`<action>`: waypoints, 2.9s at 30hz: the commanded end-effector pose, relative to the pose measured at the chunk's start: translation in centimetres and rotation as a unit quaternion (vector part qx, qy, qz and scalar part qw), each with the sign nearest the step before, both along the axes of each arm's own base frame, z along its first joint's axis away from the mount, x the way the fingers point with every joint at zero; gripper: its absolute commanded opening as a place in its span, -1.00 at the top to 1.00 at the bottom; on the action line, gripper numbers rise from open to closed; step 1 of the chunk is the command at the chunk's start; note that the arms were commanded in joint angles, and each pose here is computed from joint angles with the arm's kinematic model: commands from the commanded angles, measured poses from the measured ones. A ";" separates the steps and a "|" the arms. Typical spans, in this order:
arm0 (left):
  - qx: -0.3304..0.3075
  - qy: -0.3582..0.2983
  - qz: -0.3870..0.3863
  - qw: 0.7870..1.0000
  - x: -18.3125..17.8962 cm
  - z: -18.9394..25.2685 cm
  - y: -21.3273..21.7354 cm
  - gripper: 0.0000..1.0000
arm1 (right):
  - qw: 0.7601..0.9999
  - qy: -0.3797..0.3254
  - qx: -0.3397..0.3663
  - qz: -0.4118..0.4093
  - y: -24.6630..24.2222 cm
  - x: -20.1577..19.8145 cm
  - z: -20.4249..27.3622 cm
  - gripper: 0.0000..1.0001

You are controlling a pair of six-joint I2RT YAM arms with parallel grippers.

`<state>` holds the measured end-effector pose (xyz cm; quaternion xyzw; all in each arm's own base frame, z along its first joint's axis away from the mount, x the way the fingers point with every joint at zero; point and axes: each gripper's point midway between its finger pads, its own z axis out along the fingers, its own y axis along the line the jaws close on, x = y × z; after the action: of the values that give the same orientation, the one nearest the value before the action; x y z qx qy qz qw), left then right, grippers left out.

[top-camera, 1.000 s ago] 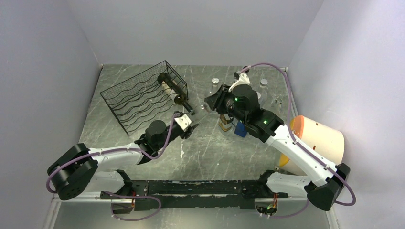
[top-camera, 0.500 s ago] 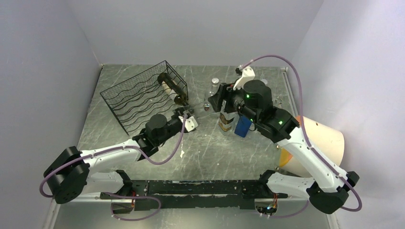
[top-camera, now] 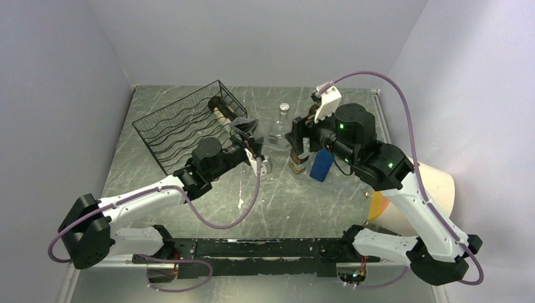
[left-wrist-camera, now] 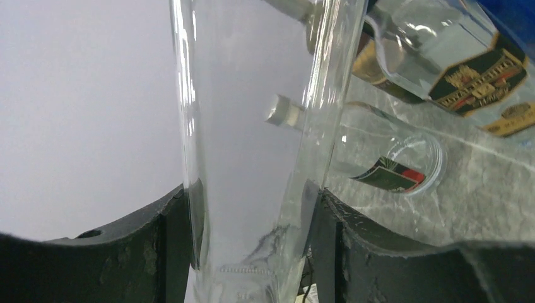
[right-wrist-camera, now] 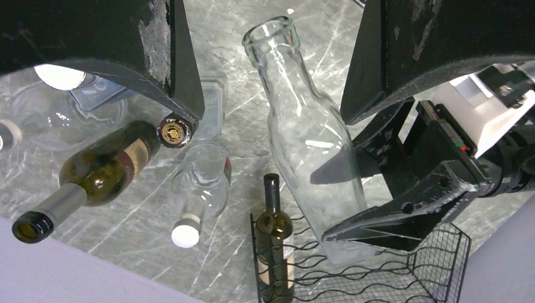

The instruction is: Put the wine bottle on the wine rack

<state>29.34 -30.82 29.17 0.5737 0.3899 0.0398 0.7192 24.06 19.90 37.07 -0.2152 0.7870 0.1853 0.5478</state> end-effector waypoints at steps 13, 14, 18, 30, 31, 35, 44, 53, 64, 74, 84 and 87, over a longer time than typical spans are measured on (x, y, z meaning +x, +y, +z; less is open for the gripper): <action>0.063 -0.172 -0.069 0.981 -2.7 7.3 -2.3 0.86 | 0.994 0.040 -0.052 0.093 2.5 -1.1 -2.9 -0.67; 0.064 -0.174 -0.069 0.980 -2.8 7.4 -2.4 0.86 | 0.993 0.045 -0.050 0.098 2.6 -1.3 -3.1 -0.65; 0.065 -0.181 -0.073 0.979 -3.1 7.8 -2.6 0.86 | 0.988 0.066 -0.034 0.137 3.7 -2.6 -3.9 -0.58; 0.046 -0.162 -0.090 0.982 -3.5 7.5 -2.9 0.86 | 0.983 0.102 -0.029 0.152 3.9 -3.8 -6.6 -0.56; 0.046 -0.161 -0.089 0.982 -3.5 7.4 -2.9 0.86 | 0.983 0.105 -0.030 0.150 3.9 -3.8 -6.9 -0.47; 0.044 -0.152 -0.093 0.983 -3.6 7.4 -3.0 0.86 | 0.982 0.116 -0.034 0.142 3.9 -3.6 -7.6 -0.20; 0.047 -0.107 -0.079 0.990 -2.8 6.2 -3.0 0.26 | 0.987 0.113 -0.032 0.109 3.6 -2.5 -7.1 0.80; 0.014 -0.068 -0.070 0.995 -3.4 5.1 -1.7 -0.90 | 0.995 0.075 0.011 0.066 3.4 -1.1 -4.0 1.00; -0.092 0.075 -0.071 0.990 -6.1 5.7 1.2 -0.90 | 0.996 0.066 0.039 0.042 4.4 0.5 -3.7 1.00; -0.342 0.266 0.109 0.894 -4.4 6.8 8.1 -0.90 | 0.991 0.103 0.042 0.076 7.4 1.4 -7.8 1.00; -0.400 0.343 0.215 0.822 -3.6 7.5 10.7 -0.90 | 0.980 0.155 0.070 0.106 11.5 1.0 -14.4 1.00; -0.393 0.358 0.217 0.819 -3.7 7.7 10.2 -0.90 | 0.982 0.145 0.069 0.102 13.1 1.2 -16.2 1.00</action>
<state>25.71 -21.15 36.95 0.1544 0.6864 -0.1683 0.6904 24.18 29.36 19.03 -0.2376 0.8574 0.2757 0.3638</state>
